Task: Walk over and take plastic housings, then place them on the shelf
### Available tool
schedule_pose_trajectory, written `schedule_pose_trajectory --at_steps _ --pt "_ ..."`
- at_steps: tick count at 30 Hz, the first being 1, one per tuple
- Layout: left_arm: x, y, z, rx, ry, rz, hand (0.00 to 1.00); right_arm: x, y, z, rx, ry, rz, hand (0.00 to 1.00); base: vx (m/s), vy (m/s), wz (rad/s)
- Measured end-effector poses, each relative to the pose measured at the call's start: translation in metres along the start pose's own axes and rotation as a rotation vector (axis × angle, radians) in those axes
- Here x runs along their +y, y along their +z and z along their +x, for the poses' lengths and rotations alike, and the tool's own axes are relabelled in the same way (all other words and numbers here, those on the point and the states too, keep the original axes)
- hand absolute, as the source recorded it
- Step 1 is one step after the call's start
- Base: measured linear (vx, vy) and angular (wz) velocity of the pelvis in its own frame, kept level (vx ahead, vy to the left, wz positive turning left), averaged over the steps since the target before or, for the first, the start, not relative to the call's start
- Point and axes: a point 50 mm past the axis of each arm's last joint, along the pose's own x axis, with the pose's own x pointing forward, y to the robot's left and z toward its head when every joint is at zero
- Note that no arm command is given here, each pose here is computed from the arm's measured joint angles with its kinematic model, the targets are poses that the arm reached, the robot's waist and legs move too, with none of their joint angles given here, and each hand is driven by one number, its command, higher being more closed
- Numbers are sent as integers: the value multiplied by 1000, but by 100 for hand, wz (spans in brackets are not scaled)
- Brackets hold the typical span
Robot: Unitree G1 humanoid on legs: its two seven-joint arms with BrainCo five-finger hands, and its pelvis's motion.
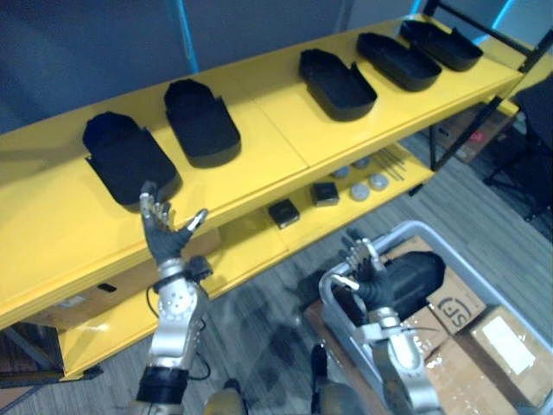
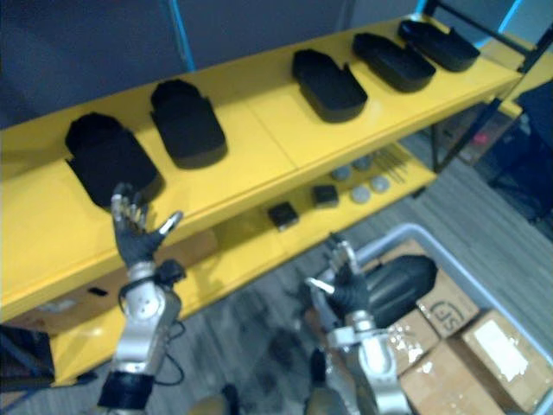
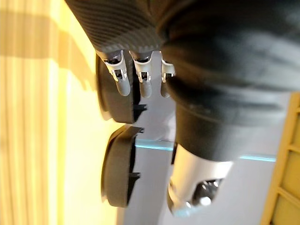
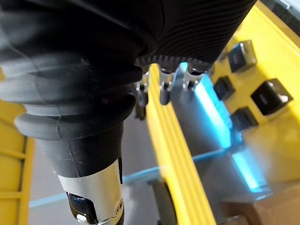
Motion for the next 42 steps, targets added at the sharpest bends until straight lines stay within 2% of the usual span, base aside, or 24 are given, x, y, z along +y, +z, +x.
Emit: schedule_pose_trajectory --at_steps 5,13,25,42 --pt "-3 7 14 -42 -14 17 0 2 5 7 -24 17 -5 0 -15 0 -3" --pt "-4 13 31 -64 63 57 0 0 10 12 -44 28 -9 0 -19 2 -4" --pt "-6 28 53 -97 85 100 0 1 18 21 -78 54 -27 0 -42 -12 -1" --pt "42 40 89 -88 440 144 0 0 25 20 -97 68 -44 0 -3 -1 -1"
